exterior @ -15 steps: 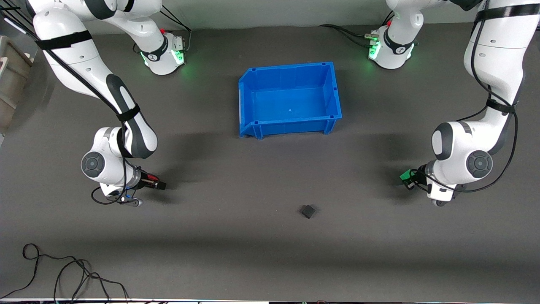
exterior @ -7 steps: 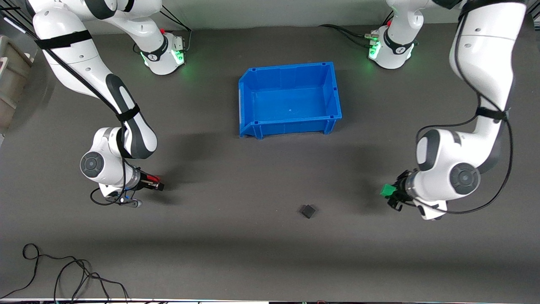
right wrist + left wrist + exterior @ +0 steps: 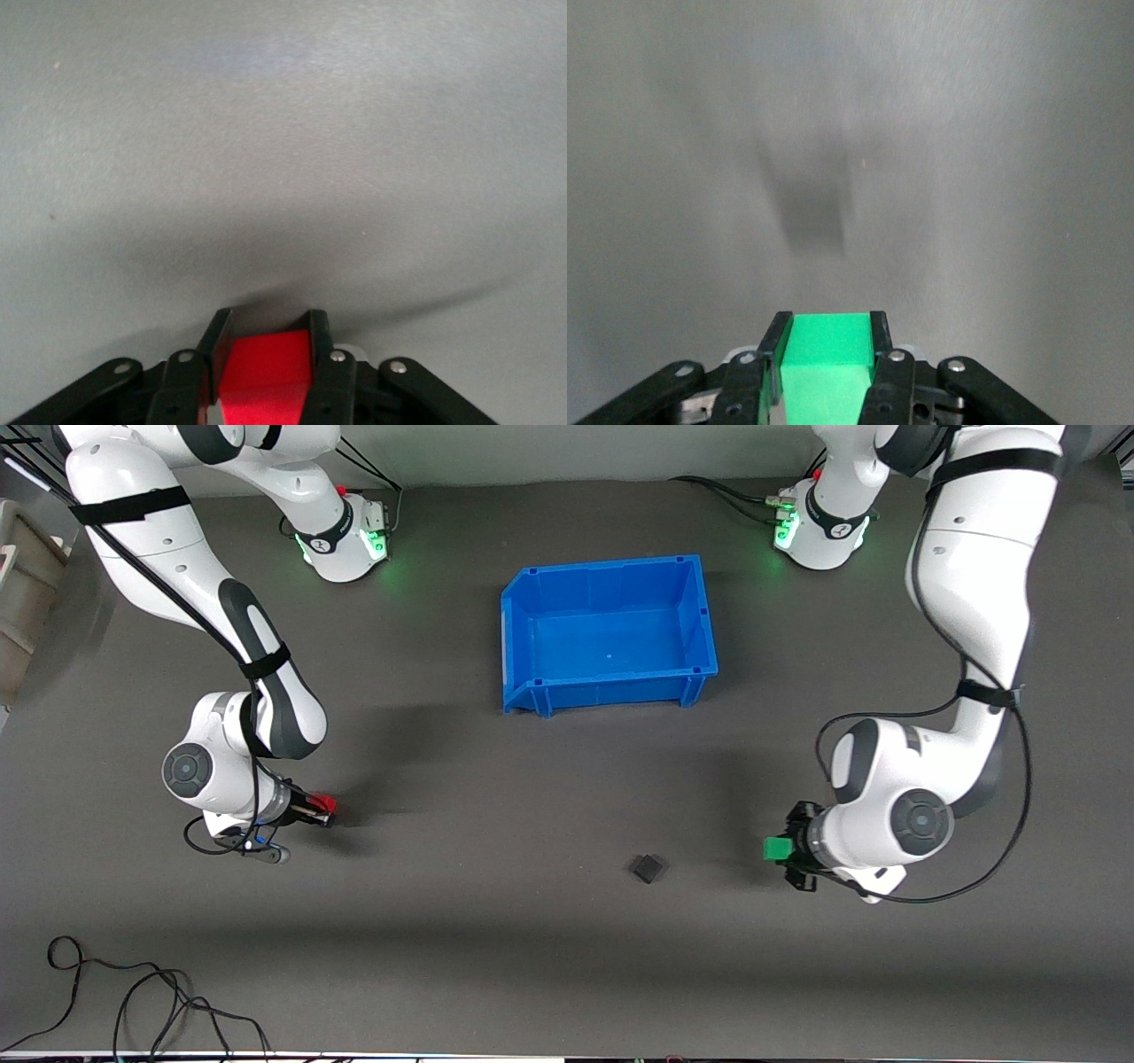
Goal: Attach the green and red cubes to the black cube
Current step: 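Lift the red cube with the right gripper while the left gripper lifts green, then carry the red cube and green cube toward the black cube with both grippers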
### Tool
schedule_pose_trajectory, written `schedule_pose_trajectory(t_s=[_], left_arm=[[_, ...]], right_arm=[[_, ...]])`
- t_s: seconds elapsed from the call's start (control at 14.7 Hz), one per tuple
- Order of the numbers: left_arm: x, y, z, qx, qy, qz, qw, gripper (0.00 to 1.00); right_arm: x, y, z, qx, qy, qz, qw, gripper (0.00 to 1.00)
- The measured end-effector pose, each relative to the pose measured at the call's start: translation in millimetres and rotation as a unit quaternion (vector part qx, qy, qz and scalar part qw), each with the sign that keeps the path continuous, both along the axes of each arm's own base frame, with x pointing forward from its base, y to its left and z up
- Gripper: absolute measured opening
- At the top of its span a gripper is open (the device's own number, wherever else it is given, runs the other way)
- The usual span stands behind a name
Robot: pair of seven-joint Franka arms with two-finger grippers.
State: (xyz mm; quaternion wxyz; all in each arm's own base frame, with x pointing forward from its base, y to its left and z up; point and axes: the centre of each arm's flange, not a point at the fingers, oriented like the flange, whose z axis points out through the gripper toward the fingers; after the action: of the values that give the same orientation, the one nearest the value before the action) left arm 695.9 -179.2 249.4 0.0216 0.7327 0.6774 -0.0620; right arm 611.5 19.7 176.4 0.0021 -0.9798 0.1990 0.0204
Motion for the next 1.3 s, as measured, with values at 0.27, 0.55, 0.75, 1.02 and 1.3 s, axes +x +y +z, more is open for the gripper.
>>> schedule_pose_trajectory(t_s=[0.27, 0.55, 0.75, 1.02, 1.3], left_arm=[[-5, -54, -7, 0.000, 0.004, 0.040, 0.999, 0.40], [-14, -98, -33, 0.003, 0.018, 0.071, 0.997, 0.40], [-9, -111, -50, -0.008, 0.002, 0.120, 0.993, 0.40], [-5, -122, -53, -0.025, -0.026, 0.139, 0.990, 0.40], [-15, -137, -63, -0.018, -0.010, 0.149, 0.989, 0.40]], right_arm=[[23, 24, 32, 0.055, 0.037, -0.155, 0.986, 0.40], [45, 91, 75, 0.086, 0.048, -0.257, 0.961, 0.40], [45, 154, 82, 0.084, 0.049, -0.302, 0.948, 0.40], [53, 216, 82, 0.087, 0.045, -0.340, 0.935, 0.40], [60, 267, 59, 0.081, 0.051, -0.400, 0.911, 0.40]])
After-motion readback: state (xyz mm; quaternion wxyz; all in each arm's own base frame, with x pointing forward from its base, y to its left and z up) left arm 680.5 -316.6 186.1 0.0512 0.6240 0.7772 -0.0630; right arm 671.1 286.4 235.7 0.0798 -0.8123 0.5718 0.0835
